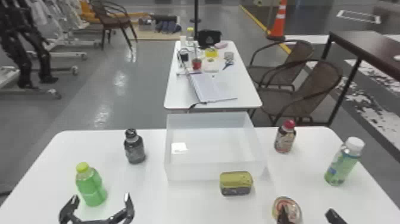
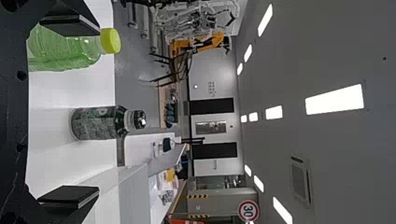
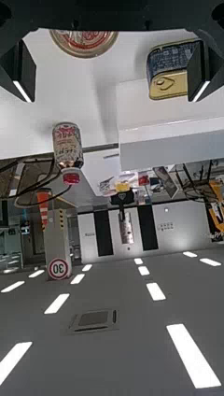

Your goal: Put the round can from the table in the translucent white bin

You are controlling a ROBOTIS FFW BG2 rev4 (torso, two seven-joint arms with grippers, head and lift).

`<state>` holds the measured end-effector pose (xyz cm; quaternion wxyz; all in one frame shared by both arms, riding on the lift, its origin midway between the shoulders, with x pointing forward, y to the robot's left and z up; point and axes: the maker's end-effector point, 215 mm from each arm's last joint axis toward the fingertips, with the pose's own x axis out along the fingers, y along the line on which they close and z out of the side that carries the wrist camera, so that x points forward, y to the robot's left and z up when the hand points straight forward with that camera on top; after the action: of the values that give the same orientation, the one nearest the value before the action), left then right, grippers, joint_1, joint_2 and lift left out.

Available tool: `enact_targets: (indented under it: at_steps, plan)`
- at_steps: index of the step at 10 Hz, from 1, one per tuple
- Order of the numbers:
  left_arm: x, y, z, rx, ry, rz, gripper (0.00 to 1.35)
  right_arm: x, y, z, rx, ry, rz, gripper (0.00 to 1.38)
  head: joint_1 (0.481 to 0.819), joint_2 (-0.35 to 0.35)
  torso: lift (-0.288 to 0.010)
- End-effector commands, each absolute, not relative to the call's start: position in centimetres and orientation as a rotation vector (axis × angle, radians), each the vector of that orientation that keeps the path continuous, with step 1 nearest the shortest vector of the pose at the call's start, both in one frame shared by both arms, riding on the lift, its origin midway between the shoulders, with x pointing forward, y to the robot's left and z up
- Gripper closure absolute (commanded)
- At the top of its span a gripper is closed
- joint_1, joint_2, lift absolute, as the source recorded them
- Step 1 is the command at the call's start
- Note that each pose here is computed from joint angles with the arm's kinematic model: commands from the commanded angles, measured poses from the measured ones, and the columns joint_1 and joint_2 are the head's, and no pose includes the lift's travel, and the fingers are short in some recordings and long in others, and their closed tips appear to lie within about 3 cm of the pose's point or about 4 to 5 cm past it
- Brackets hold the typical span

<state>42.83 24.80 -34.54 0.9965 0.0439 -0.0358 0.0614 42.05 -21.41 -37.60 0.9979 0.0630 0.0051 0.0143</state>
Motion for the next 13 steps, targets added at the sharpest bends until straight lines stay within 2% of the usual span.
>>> enact_targets:
  at_steps: [1, 9, 13]
  plan:
    - [42.9, 24.8, -34.5, 0.086, -0.073, 0.125, 0.1, 42.1, -21.4, -37.6, 0.127, 0.008, 0.028, 0.08, 0.549, 0.0, -0.1]
    - [42.9, 24.8, -34.5, 0.084, -0.073, 0.124, 0.1, 42.1, -21.6, -38.0, 0.141, 0.003, 0.022, 0.08, 0.549, 0.0, -0.1]
    - [42.9, 24.8, -34.7, 0.079, -0.069, 0.124, 0.1, 42.1, -23.0, -40.0, 0.2, 0.019, -0.031, 0.08, 0.549, 0.0, -0.1]
